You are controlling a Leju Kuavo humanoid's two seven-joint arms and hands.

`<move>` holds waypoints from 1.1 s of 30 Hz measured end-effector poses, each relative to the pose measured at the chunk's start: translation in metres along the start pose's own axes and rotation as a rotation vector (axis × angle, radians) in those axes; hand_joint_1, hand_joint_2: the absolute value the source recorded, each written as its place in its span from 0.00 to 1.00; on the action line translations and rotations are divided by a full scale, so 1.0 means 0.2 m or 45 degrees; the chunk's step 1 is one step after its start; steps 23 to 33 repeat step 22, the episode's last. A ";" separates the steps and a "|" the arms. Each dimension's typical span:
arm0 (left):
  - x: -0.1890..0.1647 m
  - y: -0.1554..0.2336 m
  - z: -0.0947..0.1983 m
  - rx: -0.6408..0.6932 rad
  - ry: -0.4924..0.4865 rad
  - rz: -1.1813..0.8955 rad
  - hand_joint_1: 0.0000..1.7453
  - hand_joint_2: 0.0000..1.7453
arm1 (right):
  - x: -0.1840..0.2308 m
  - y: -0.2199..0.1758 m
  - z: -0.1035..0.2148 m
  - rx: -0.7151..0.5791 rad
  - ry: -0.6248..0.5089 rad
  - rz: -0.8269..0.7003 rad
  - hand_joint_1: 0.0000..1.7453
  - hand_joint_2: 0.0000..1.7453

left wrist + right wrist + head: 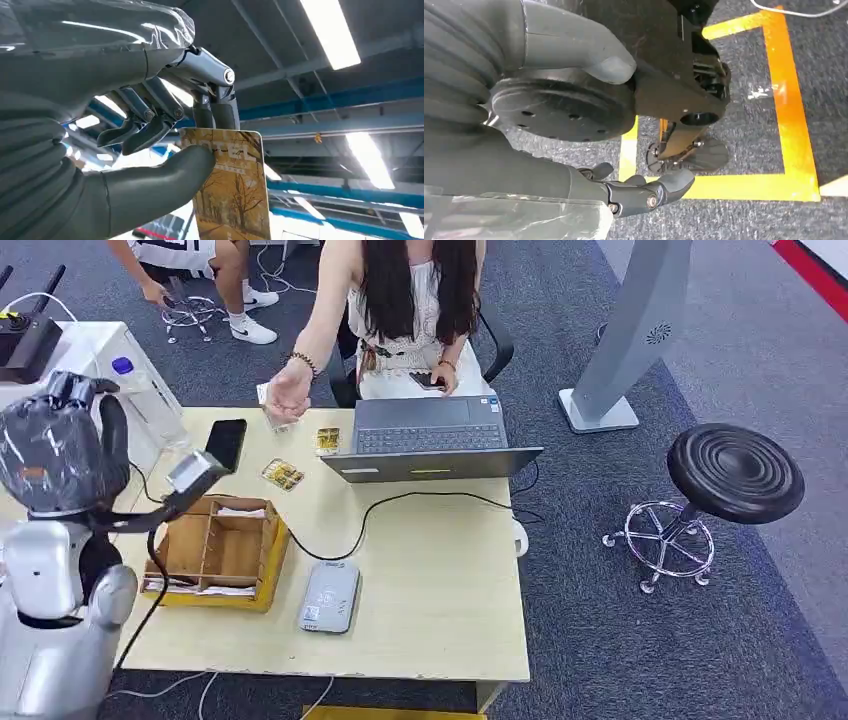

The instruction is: Pass the card to the sensor for recognition and then transmit it.

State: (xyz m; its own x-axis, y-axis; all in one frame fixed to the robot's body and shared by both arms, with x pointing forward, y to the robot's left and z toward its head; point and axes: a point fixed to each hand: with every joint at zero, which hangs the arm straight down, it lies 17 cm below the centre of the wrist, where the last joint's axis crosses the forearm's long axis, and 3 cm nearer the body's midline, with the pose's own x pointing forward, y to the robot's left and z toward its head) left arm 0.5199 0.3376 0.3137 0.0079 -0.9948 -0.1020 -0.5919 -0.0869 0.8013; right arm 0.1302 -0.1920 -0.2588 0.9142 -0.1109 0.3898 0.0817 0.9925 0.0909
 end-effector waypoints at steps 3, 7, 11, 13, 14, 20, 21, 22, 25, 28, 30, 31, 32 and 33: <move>-0.11 -0.09 -0.17 -0.071 0.063 0.001 1.00 1.00 | 0.00 0.00 0.00 0.004 0.011 0.015 0.00 1.00; -0.19 -0.18 -0.28 -0.148 0.110 -0.003 1.00 1.00 | -0.01 0.01 0.00 0.006 0.014 0.022 0.00 1.00; -0.22 -0.21 -0.31 -0.178 0.130 -0.006 1.00 1.00 | -0.01 0.01 0.00 0.007 0.014 0.026 0.00 1.00; -0.23 -0.24 -0.32 -0.199 0.144 -0.008 1.00 1.00 | -0.01 0.01 0.00 0.009 0.014 0.031 0.00 1.00; -0.24 -0.25 -0.32 -0.211 0.150 -0.009 1.00 1.00 | 0.00 0.01 0.00 0.009 0.013 0.031 0.00 1.00; -0.28 -0.30 -0.30 -0.248 0.178 0.009 1.00 1.00 | 0.00 0.01 0.00 0.012 0.014 0.038 0.00 1.00; -0.29 -0.31 -0.30 -0.252 0.184 0.014 0.00 1.00 | 0.00 0.01 0.00 0.013 0.013 0.039 0.00 1.00; -0.30 -0.32 -0.29 -0.257 0.188 0.017 0.00 1.00 | 0.00 0.01 0.00 0.013 0.013 0.039 0.00 1.00; -0.30 -0.32 -0.29 -0.257 0.188 0.017 0.00 1.00 | 0.00 0.01 0.00 0.013 0.013 0.039 0.00 1.00; -0.30 -0.32 -0.29 -0.257 0.188 0.017 0.00 1.00 | 0.00 0.01 0.00 0.013 0.013 0.039 0.00 1.00; -0.30 -0.32 -0.29 -0.257 0.188 0.017 0.00 1.00 | 0.00 0.01 0.00 0.013 0.013 0.039 0.00 1.00; -0.30 -0.32 -0.29 -0.257 0.188 0.017 0.00 1.00 | 0.00 0.01 0.00 0.013 0.013 0.039 0.00 1.00; -0.30 -0.32 -0.29 -0.257 0.188 0.017 0.00 1.00 | 0.00 0.01 0.00 0.013 0.013 0.039 0.00 1.00; -0.30 -0.32 -0.29 -0.257 0.188 0.017 0.00 1.00 | 0.00 0.01 0.00 0.013 0.013 0.039 0.00 1.00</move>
